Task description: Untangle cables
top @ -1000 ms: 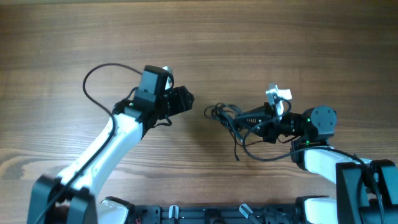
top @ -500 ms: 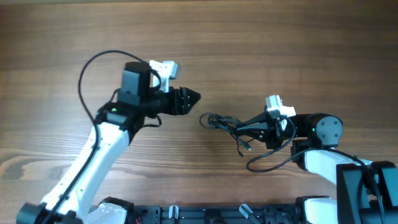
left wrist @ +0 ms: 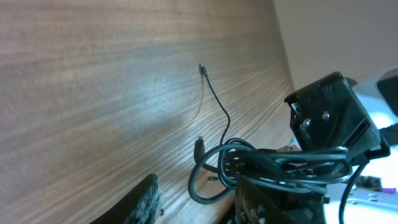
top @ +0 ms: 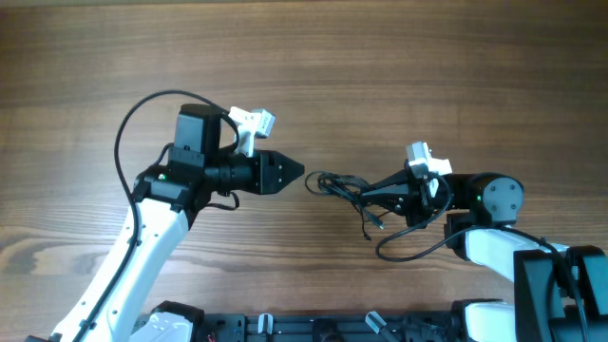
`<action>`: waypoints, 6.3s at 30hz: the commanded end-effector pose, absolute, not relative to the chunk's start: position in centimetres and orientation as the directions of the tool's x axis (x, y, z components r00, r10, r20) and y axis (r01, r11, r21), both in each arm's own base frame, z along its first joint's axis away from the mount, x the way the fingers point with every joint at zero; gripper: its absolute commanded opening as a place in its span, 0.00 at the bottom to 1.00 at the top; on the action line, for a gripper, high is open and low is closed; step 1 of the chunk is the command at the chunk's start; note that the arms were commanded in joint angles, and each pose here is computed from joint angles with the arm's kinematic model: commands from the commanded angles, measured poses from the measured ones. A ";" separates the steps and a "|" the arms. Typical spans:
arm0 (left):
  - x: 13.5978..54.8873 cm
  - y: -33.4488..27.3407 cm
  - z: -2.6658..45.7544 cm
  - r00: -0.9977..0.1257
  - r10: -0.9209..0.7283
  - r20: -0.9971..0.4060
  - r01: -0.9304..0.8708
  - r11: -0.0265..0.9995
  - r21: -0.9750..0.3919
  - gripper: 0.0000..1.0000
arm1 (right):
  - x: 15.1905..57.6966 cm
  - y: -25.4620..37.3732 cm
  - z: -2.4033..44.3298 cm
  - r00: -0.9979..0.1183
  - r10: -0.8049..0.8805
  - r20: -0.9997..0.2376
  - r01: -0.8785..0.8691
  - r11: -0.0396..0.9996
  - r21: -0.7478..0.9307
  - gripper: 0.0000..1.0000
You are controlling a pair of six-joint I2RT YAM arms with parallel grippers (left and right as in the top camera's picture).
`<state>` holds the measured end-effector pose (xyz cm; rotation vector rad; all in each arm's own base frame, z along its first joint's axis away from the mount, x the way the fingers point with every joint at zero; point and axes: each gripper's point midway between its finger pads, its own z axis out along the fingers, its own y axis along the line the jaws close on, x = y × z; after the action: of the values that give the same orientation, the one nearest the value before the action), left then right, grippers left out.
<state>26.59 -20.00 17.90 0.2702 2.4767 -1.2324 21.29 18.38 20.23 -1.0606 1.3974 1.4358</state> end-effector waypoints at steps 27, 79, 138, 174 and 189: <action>25.8 -22.8 14.2 -0.865 -0.501 -0.038 -0.358 0.667 -0.654 0.81 | 22.6 18.3 20.9 -0.363 0.053 -0.930 -0.931 0.027 0.365 0.04; 23.7 -26.2 11.8 -0.898 -0.428 0.108 -0.394 0.666 -0.634 0.77 | 24.2 18.1 21.6 -0.454 0.130 -0.882 -0.881 0.085 0.466 0.06; 27.3 -18.4 11.0 -0.897 -0.430 -0.105 -0.311 0.781 -0.541 0.90 | 37.3 10.8 15.1 -0.589 0.658 -0.469 -0.177 0.461 0.869 1.00; 30.3 -33.1 2.2 -0.893 -0.425 0.149 -0.397 0.588 -0.705 0.59 | 34.6 9.6 8.5 -0.691 0.661 -0.293 0.128 0.511 0.850 1.00; 31.9 -31.2 2.6 -0.948 -0.319 -0.016 -0.214 0.671 -0.710 0.04 | 31.8 12.7 8.9 -0.824 0.456 -0.337 -0.065 0.514 0.855 1.00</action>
<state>30.59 -32.95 0.59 -0.6460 2.7920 -1.1804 32.76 11.08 7.43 0.5418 2.2352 1.2044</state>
